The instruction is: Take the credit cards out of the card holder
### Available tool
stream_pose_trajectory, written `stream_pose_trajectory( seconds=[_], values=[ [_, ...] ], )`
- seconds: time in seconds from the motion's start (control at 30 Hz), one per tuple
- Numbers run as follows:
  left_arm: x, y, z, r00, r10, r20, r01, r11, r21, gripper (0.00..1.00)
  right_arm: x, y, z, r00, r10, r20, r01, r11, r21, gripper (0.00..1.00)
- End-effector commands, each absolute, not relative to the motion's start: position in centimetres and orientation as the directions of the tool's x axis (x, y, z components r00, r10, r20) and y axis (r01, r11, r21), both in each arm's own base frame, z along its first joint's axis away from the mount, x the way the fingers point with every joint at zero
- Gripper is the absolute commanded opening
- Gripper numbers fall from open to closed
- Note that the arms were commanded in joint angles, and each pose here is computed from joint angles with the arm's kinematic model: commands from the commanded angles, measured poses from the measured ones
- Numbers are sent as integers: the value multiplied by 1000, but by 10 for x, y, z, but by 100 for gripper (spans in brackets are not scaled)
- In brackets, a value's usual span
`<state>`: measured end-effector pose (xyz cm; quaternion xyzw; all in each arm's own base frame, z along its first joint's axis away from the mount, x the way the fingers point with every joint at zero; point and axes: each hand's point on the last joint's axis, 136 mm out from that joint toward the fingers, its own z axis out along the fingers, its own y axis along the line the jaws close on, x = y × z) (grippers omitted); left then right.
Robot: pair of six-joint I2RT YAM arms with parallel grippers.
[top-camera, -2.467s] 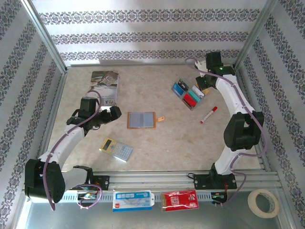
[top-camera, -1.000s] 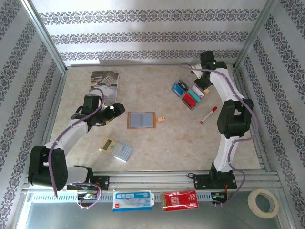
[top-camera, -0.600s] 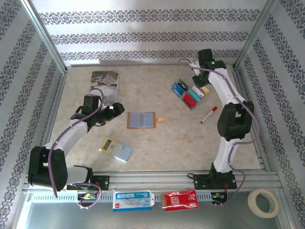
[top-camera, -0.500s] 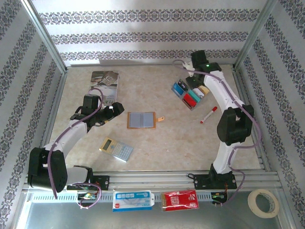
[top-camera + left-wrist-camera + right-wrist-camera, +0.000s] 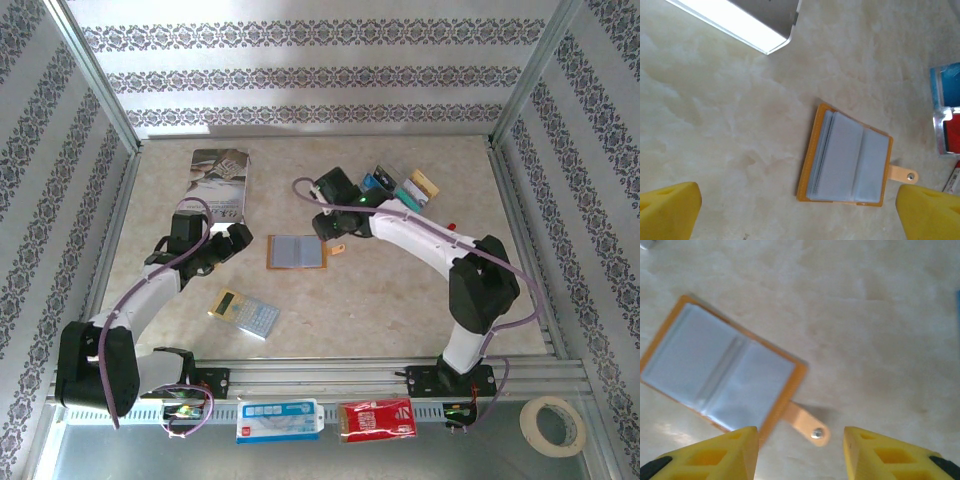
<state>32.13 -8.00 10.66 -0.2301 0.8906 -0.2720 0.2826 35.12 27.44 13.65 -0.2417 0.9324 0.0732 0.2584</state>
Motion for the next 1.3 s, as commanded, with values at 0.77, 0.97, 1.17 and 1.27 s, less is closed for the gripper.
stream_pose_trajectory(
  seconds=[0.77,0.97,1.17,1.27],
  values=[
    [324,-75,111,-711,-571,-410,-235,743,-626,100,346,354,46,-872,-173,-457,-227,972,66,70],
    [326,-79,110,-722,-561,-404,-224,743,-631,100,337,363,25,-887,-245,-392,-281,959,36,67],
    [328,-81,104,-736,-559,-382,-230,737,-636,100,327,350,2,-905,-267,-331,-277,961,-17,62],
    [329,-84,103,-743,-555,-373,-227,734,-640,100,319,337,-10,-915,-273,-296,-272,961,-48,58]
  ],
)
